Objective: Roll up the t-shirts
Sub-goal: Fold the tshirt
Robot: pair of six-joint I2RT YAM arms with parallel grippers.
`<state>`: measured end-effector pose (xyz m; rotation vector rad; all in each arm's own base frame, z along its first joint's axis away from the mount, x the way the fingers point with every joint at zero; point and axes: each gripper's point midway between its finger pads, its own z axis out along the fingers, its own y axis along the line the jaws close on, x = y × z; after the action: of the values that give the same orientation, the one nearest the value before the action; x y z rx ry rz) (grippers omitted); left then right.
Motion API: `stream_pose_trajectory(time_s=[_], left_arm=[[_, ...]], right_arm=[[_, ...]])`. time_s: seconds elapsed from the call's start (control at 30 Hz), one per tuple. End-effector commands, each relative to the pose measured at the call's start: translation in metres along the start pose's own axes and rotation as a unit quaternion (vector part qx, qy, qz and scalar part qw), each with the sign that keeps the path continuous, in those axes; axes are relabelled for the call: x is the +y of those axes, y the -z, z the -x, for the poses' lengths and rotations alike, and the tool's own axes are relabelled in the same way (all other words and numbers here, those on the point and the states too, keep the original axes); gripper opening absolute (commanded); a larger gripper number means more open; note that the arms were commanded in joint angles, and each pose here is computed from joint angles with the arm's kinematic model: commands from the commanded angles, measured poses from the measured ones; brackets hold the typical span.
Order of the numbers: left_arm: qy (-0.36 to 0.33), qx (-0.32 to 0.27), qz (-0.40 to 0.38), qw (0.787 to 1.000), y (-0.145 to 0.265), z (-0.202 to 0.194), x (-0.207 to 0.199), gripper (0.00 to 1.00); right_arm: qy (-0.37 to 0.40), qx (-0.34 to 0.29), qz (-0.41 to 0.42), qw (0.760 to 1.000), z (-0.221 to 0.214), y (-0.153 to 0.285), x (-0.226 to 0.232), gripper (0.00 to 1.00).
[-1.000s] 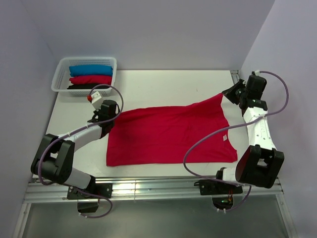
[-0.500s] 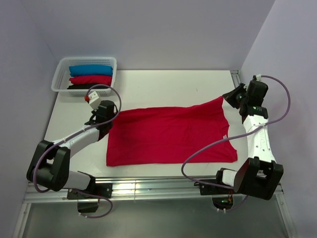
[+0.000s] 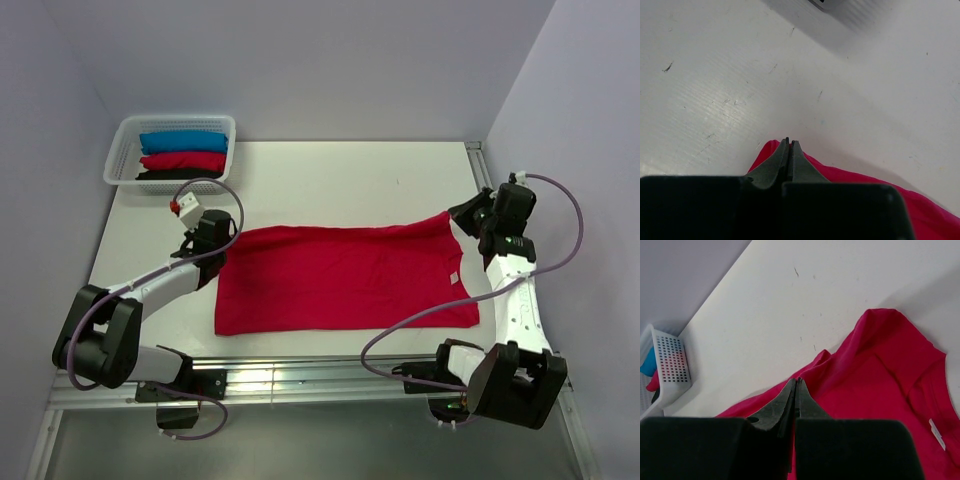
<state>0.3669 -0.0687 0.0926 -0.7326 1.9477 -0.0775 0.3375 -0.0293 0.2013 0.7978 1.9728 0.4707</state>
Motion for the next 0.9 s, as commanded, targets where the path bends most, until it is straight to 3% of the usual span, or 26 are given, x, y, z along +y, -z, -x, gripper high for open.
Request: stream_pose_trajectory(time_s=[0.0,0.87], left_arm=[[0.018,-0.015,-0.010,1.000,0.002,0.012,-0.009,0.00],[0.017,-0.028,-0.003,0.999,-0.003,0.024,-0.012,0.00]], right_arm=[[0.005,-0.045,0.006,0.999,0.019,0.009,0.006,0.00],[0.003,-0.070,0.007,0.998,0.012,0.033,0.003,0.00]])
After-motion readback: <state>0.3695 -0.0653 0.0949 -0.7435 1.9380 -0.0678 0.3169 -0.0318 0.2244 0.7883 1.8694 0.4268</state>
